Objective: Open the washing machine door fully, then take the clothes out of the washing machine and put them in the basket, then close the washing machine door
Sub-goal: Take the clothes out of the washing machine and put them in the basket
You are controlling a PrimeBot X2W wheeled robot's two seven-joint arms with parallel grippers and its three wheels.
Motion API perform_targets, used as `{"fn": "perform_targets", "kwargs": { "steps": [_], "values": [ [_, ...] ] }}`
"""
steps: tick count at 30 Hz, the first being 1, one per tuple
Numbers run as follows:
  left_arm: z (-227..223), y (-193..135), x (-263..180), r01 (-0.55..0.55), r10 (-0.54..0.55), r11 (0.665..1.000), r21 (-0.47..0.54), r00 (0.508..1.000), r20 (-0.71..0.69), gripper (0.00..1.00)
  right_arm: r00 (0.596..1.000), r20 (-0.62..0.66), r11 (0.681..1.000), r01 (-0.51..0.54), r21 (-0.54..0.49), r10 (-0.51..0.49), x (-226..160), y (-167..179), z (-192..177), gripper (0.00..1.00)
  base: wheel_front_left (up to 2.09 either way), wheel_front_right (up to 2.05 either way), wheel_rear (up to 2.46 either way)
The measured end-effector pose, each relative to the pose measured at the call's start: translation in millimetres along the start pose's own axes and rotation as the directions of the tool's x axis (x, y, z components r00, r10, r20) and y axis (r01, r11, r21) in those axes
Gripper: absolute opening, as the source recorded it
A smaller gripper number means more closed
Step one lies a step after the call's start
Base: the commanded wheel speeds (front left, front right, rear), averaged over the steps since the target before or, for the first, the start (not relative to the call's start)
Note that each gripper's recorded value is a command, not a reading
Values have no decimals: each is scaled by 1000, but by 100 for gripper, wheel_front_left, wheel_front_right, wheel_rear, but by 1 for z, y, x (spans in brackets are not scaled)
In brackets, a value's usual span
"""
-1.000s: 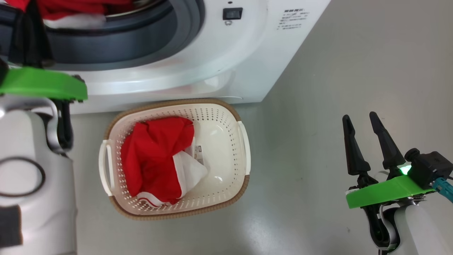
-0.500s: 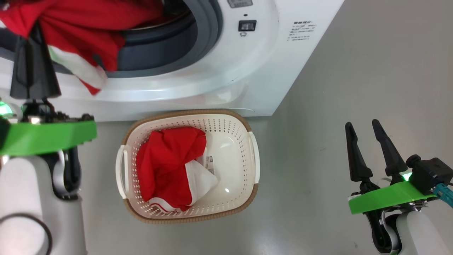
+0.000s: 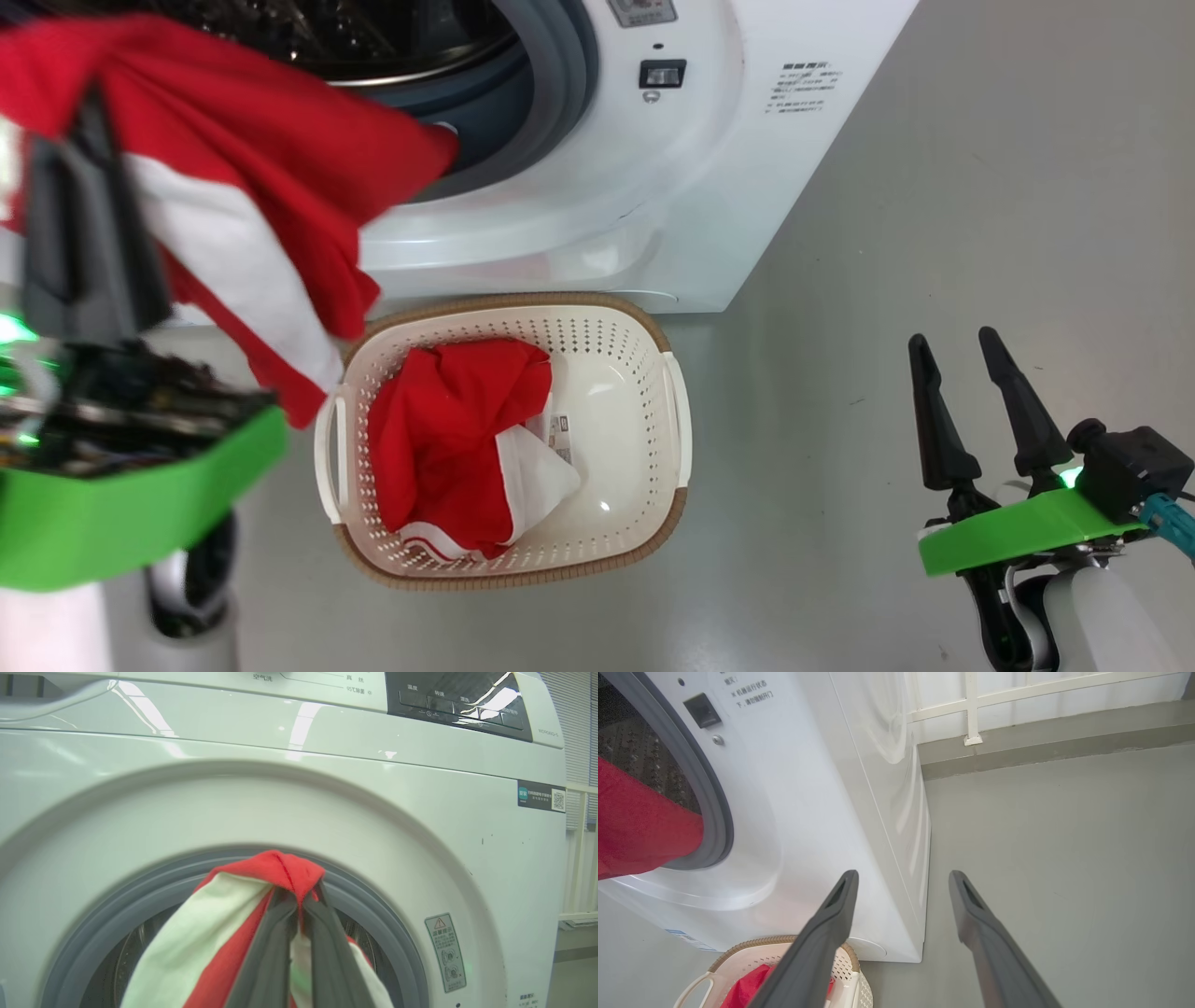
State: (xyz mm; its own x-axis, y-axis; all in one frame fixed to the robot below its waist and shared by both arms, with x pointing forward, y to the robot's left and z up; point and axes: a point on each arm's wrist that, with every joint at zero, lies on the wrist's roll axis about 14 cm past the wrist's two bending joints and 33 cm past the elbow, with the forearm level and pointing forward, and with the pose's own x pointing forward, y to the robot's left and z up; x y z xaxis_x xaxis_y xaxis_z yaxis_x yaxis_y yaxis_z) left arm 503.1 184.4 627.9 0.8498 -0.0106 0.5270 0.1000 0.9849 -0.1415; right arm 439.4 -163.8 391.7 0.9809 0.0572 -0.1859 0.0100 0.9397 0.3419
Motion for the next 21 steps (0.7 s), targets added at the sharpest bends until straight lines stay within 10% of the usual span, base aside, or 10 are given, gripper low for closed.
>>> {"fn": "perform_targets", "kwargs": {
  "steps": [10, 21],
  "values": [
    [-93, -7, -54, -32, 11, 998, -60, 948, -318, 0, 1000, -22, 1000, -1, 1, 1, -2, 0, -8, 100, 0, 0, 0],
    [-219, -20, -162, -14, -41, 998, -69, 682, -730, 0, 999, -48, 1000, 26, 0, -26, 4, -11, -20, 100, 0, 0, 0]
  ]
}}
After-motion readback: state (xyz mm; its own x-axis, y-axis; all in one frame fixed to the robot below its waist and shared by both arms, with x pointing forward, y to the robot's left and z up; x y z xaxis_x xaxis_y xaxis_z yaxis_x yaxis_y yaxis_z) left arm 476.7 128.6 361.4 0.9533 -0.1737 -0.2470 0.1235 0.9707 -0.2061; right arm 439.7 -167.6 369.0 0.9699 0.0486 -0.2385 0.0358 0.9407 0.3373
